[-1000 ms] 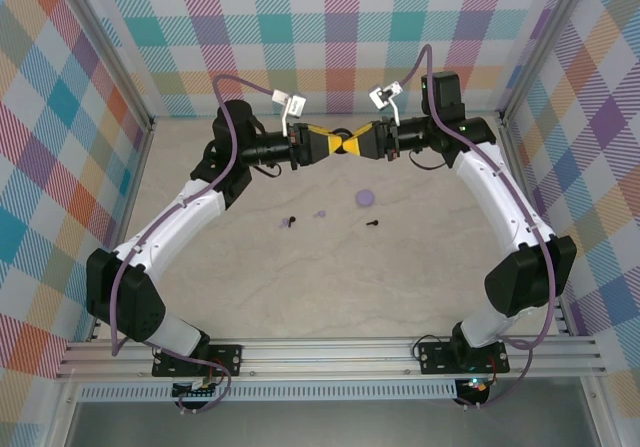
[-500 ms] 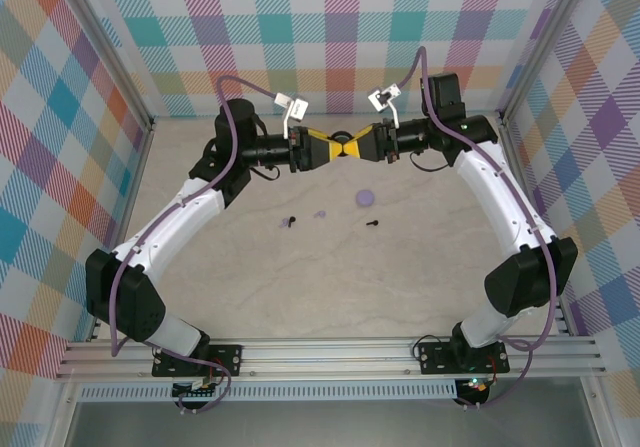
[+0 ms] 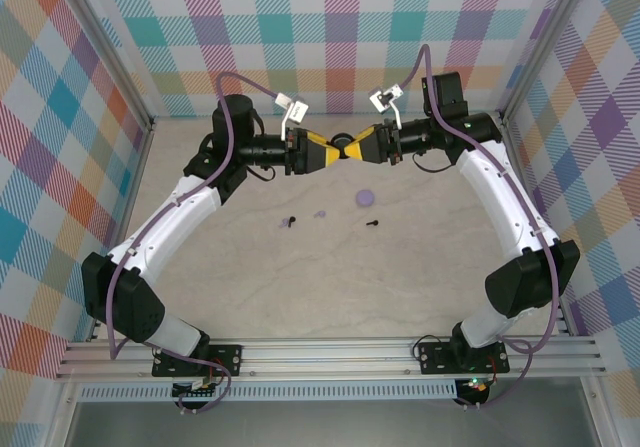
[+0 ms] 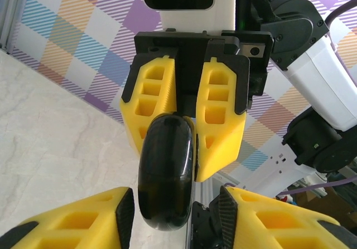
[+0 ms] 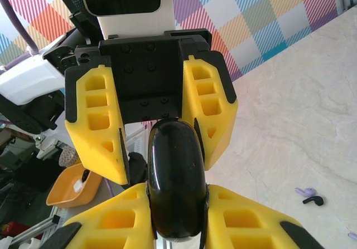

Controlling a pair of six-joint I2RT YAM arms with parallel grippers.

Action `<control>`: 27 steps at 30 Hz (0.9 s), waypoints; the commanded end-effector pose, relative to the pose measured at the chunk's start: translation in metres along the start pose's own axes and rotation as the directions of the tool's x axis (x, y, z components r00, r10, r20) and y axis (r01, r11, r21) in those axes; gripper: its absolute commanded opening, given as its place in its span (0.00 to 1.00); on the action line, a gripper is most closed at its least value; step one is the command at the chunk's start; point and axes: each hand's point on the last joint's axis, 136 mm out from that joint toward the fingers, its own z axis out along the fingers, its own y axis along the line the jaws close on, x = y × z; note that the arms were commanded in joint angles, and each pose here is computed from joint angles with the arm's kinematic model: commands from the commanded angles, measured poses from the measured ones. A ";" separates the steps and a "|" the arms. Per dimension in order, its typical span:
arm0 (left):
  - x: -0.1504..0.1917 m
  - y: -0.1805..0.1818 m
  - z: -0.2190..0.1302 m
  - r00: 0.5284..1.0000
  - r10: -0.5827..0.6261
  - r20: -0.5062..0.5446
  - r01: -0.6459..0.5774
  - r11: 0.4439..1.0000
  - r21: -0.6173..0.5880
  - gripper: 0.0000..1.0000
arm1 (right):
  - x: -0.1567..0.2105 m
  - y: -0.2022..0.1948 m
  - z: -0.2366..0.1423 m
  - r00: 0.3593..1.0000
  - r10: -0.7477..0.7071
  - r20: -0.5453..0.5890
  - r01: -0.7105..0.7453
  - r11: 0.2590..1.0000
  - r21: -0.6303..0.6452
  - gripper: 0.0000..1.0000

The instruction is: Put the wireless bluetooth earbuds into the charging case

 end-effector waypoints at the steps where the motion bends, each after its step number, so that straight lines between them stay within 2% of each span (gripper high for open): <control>1: -0.013 -0.018 -0.005 0.998 0.054 0.015 -0.054 0.998 0.039 0.41 | -0.010 0.028 -0.004 0.997 -0.079 0.019 0.080 0.995 -0.059 0.15; 3: -0.013 -0.018 -0.003 0.998 0.053 0.016 -0.054 0.998 0.042 0.38 | -0.009 0.029 -0.002 0.997 -0.081 0.015 0.081 0.995 -0.064 0.15; 14: -0.012 -0.016 0.004 0.999 0.043 0.001 -0.043 0.998 0.050 0.35 | -0.011 0.026 0.000 0.996 -0.084 0.013 0.085 0.995 -0.057 0.15; 27: -0.008 -0.017 0.011 0.999 0.033 -0.017 -0.032 0.998 0.061 0.35 | -0.014 0.025 0.002 0.996 -0.088 0.019 0.089 0.995 -0.045 0.15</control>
